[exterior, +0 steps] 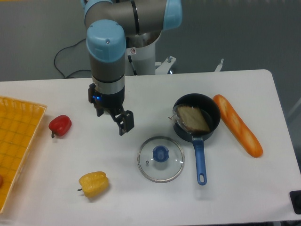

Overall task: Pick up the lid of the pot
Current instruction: 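Release the green pepper and raise the gripper away from it, then move the gripper over the glass lid and lower toward its blue knob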

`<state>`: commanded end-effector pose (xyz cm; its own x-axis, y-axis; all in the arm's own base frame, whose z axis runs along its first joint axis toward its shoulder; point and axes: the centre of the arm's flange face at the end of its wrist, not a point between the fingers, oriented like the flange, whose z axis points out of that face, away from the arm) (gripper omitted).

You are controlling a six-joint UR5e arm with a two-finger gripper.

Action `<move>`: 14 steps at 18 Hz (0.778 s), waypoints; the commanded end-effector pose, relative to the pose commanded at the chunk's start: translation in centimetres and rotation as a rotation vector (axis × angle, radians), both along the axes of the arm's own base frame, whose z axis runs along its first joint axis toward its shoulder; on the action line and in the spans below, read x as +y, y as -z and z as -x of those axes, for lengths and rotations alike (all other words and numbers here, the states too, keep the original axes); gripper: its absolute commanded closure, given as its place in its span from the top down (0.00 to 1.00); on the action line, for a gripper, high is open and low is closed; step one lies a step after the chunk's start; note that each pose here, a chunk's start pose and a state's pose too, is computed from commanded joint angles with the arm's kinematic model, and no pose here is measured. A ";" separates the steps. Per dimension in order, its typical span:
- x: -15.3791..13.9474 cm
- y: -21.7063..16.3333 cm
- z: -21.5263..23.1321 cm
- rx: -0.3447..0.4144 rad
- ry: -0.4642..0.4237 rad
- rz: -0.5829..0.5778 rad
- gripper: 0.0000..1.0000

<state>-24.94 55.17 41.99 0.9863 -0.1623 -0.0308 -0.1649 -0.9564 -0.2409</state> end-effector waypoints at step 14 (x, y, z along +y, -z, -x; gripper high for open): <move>-0.4 4.0 1.6 0.052 -0.042 0.138 1.00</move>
